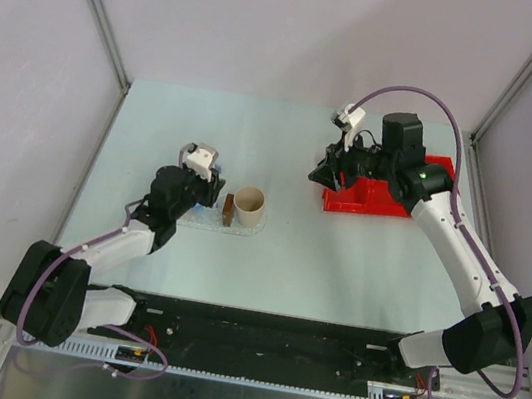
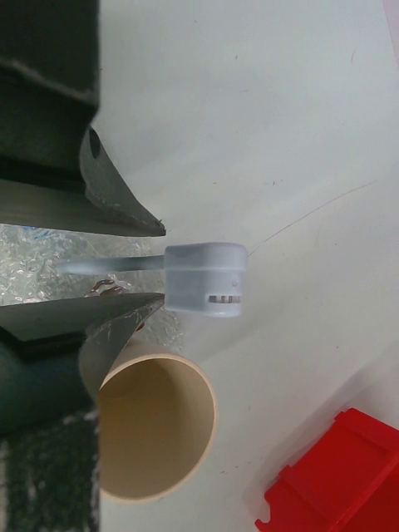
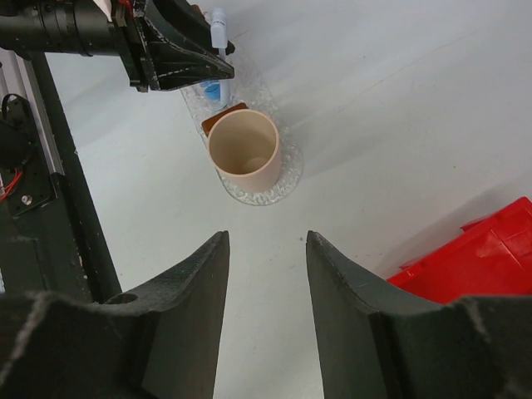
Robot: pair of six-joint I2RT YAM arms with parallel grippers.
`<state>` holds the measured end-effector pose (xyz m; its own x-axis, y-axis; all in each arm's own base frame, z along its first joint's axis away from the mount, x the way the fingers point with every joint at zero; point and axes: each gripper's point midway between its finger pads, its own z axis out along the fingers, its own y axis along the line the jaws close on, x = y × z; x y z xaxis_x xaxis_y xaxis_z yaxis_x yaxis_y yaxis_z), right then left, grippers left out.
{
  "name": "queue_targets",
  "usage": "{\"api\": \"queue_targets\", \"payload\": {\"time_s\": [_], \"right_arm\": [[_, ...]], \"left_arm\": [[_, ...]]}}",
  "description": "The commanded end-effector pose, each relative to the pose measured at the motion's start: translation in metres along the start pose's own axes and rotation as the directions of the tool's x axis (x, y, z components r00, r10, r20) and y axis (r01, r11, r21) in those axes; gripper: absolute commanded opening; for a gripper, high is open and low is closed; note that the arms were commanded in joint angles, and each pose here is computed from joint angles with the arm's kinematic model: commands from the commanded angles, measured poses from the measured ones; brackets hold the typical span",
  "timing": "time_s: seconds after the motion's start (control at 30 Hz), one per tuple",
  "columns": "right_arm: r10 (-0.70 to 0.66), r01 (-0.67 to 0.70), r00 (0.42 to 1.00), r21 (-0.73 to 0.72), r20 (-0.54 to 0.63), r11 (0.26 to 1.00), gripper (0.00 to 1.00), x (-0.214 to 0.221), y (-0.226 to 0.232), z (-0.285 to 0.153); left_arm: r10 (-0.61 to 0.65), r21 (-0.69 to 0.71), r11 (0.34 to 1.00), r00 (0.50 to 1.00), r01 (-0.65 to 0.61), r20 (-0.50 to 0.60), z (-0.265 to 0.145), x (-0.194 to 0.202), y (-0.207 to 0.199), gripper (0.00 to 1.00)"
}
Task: Prepare toiletry sets of a toothbrush and toothpaste on the tray
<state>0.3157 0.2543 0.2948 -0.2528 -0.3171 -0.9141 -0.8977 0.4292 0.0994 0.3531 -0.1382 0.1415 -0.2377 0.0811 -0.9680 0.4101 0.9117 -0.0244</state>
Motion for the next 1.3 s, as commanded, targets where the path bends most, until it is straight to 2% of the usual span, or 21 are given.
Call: {"api": "queue_targets", "payload": {"time_s": [0.0,1.27], "right_arm": [[-0.016,0.016,1.0,-0.011,0.016,1.0,0.47,-0.004,0.0,0.001],[-0.014,0.014,1.0,-0.014,0.01,1.0,0.47,-0.002,0.0,0.002]], "left_arm": [[0.034,-0.01,0.999,0.993,-0.033,0.11,-0.001,-0.044,0.001,0.38],[0.046,-0.006,0.999,0.979,-0.045,0.199,-0.021,-0.079,-0.002,0.55]]}}
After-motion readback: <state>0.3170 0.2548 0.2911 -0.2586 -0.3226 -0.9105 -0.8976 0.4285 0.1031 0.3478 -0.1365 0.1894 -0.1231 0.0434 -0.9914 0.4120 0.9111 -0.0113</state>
